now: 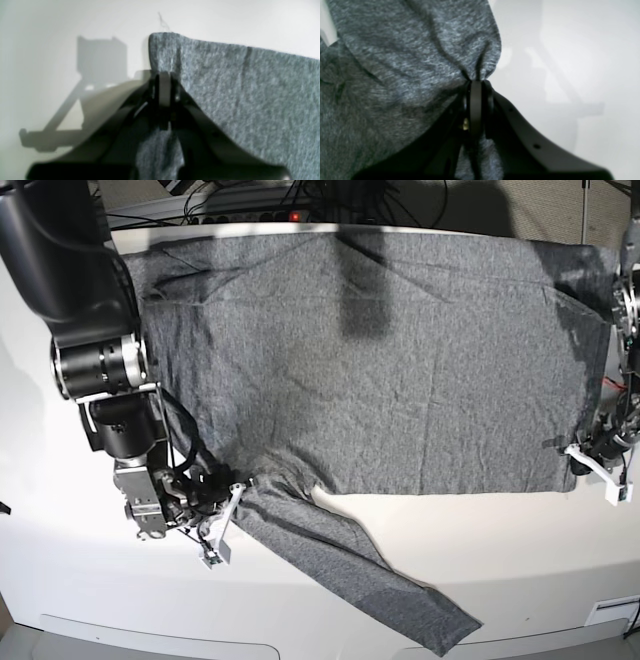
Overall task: Fold the T-shirt properly
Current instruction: 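Fold the hem with both grippers over toward the collar, then release the folded hem and move the right gripper to the sleeve, then grasp the sleeve cuff with the right gripper and fold it inward, then release the sleeve and press the folded sleeve flat with the left gripper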
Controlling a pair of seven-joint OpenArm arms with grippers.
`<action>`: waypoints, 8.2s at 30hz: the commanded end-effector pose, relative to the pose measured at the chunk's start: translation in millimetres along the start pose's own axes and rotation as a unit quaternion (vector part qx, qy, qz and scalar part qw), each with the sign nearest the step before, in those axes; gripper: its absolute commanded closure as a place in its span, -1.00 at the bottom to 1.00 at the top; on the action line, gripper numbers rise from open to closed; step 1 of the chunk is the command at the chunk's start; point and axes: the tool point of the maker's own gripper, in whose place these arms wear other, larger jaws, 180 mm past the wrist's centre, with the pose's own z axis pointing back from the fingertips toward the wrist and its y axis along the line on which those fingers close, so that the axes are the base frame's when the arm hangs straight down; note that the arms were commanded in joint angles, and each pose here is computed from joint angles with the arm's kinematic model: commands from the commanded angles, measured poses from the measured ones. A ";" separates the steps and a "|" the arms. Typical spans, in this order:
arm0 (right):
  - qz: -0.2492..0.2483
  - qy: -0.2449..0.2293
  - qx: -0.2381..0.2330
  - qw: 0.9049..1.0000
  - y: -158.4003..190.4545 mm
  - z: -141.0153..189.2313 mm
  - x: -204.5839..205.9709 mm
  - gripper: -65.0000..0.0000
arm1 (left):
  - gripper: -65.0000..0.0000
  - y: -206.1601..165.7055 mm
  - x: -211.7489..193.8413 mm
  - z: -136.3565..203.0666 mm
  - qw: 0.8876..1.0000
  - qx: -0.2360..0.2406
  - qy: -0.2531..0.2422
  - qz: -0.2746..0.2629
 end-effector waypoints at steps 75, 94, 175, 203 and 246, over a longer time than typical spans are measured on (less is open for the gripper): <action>0.008 -0.017 -0.032 0.999 36.6 176.5 -179.2 0.43 | 0.71 22.0 -101.8 186.7 0.996 -0.006 -0.006 -0.084; -0.057 -0.179 -0.001 0.982 6.4 170.8 -54.7 -0.14 | 0.00 63.5 -57.8 193.7 0.992 0.077 -0.044 -0.085; 0.092 0.043 0.212 0.972 151.2 64.9 62.3 1.00 | 0.00 1.7 -96.9 177.1 0.997 0.004 -0.072 0.004; 0.194 -0.067 0.374 0.905 325.8 165.9 -50.9 1.00 | 0.00 10.5 -100.4 176.9 0.998 0.029 -0.062 -0.007; 0.133 -0.127 0.254 0.949 229.9 148.6 -24.6 -0.11 | 0.02 -75.6 -39.8 195.2 0.986 -0.085 -0.141 -0.029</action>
